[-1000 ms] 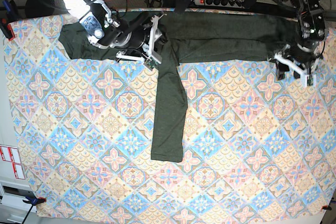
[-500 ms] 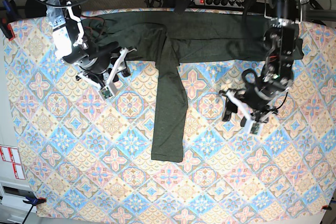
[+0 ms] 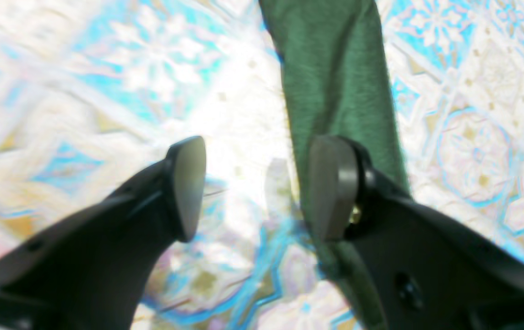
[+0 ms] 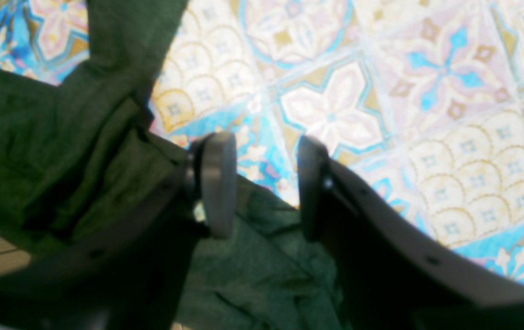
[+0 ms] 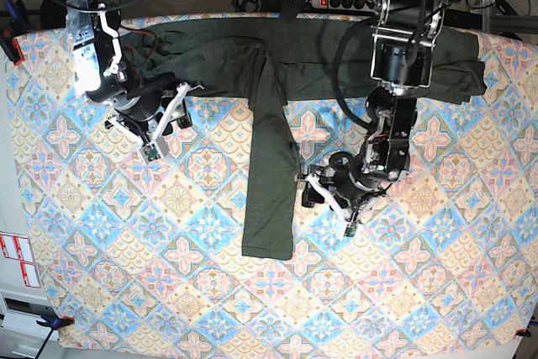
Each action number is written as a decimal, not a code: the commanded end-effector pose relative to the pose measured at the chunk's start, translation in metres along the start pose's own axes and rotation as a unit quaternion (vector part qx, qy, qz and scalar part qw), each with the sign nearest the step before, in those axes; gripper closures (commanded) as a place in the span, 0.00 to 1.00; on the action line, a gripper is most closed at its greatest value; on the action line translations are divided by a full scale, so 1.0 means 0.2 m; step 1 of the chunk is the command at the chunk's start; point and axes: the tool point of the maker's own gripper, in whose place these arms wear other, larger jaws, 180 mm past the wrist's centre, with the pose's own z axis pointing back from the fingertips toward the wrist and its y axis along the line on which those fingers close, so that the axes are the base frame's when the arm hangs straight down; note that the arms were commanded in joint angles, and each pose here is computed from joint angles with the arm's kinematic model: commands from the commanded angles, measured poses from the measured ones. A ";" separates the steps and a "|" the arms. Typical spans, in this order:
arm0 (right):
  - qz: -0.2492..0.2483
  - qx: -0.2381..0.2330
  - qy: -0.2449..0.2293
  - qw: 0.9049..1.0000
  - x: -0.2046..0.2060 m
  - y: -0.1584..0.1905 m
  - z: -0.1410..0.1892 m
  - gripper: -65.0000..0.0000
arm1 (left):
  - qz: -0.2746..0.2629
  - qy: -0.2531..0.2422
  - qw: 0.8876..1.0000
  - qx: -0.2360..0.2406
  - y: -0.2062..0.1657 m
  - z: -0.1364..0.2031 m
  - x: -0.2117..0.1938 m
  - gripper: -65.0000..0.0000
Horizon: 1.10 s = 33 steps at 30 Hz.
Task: Fold the T-shirt properly
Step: 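Reach the left gripper to the other sleeve's cuff and grasp it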
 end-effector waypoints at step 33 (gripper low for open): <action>0.012 -0.002 -0.030 0.999 0.09 -0.01 0.04 0.65 | 0.010 0.094 0.993 -0.076 -0.40 -0.22 -0.28 0.98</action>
